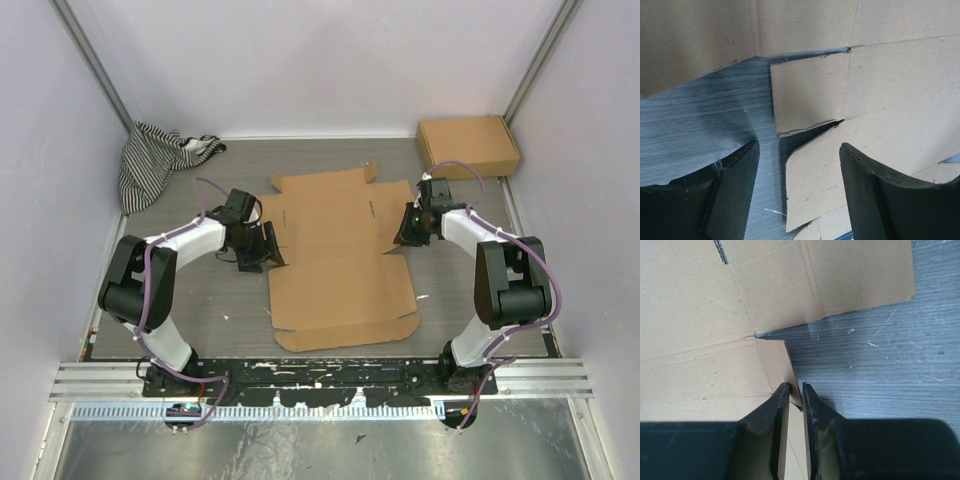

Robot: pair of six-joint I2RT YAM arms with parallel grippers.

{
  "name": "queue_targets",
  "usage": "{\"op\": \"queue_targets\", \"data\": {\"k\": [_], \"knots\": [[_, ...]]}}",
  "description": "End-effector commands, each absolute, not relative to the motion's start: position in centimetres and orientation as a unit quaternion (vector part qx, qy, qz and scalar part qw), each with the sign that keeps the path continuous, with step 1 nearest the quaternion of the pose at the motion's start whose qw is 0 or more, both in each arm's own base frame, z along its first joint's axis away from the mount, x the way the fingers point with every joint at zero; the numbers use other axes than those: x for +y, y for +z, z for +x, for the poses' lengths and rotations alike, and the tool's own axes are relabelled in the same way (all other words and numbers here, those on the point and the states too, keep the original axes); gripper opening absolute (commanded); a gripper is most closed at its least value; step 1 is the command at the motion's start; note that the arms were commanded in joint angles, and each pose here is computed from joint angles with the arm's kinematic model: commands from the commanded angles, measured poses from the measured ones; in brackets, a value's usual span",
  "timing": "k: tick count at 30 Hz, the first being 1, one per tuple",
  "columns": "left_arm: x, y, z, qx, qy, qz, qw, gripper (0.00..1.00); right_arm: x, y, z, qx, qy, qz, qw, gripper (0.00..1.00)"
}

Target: Fold the paper box

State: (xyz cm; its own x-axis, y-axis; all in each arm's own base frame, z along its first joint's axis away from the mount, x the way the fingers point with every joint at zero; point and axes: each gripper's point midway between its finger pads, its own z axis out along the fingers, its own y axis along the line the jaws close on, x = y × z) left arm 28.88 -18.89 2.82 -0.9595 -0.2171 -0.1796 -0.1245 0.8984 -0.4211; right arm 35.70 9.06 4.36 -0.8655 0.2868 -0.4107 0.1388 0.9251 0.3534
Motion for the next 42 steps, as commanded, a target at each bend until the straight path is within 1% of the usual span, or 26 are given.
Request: {"op": "queue_targets", "data": {"k": [1, 9, 15, 21, 28, 36, 39, 42], "knots": [[-18.3, 1.9, 30.0, 0.974, -0.176, -0.083, 0.117, 0.72, 9.5, 5.6, 36.2, 0.947, 0.161, 0.104, 0.258, 0.20], [-19.3, 2.3, 31.8, 0.971, -0.189, -0.077, 0.124, 0.66, 10.1, 5.9, 36.0, 0.947, 0.162, 0.096, 0.261, 0.18], [-19.2, 4.4, 32.4, 0.968, -0.189, -0.074, 0.149, 0.61, 10.4, 6.3, 36.1, 0.946, 0.163, 0.094, 0.263, 0.18], [-19.4, 6.9, 33.3, 0.964, -0.186, -0.063, 0.177, 0.61, 11.1, 6.6, 36.1, 0.946, 0.162, 0.086, 0.266, 0.17], [-21.2, 8.7, 34.3, 0.959, -0.203, -0.044, 0.194, 0.61, 11.9, 7.2, 36.3, 0.945, 0.164, 0.077, 0.272, 0.17], [-23.7, 7.3, 35.0, 0.957, -0.223, -0.029, 0.184, 0.61, 13.3, 7.6, 36.6, 0.946, 0.167, 0.062, 0.272, 0.18], [-24.3, 6.5, 35.3, 0.958, -0.224, -0.026, 0.176, 0.61, 14.2, 7.9, 36.7, 0.945, 0.169, 0.052, 0.276, 0.20], [-24.7, 5.8, 35.5, 0.959, -0.225, -0.024, 0.172, 0.60, 15.3, 8.3, 36.9, 0.945, 0.170, 0.036, 0.277, 0.28]]}}
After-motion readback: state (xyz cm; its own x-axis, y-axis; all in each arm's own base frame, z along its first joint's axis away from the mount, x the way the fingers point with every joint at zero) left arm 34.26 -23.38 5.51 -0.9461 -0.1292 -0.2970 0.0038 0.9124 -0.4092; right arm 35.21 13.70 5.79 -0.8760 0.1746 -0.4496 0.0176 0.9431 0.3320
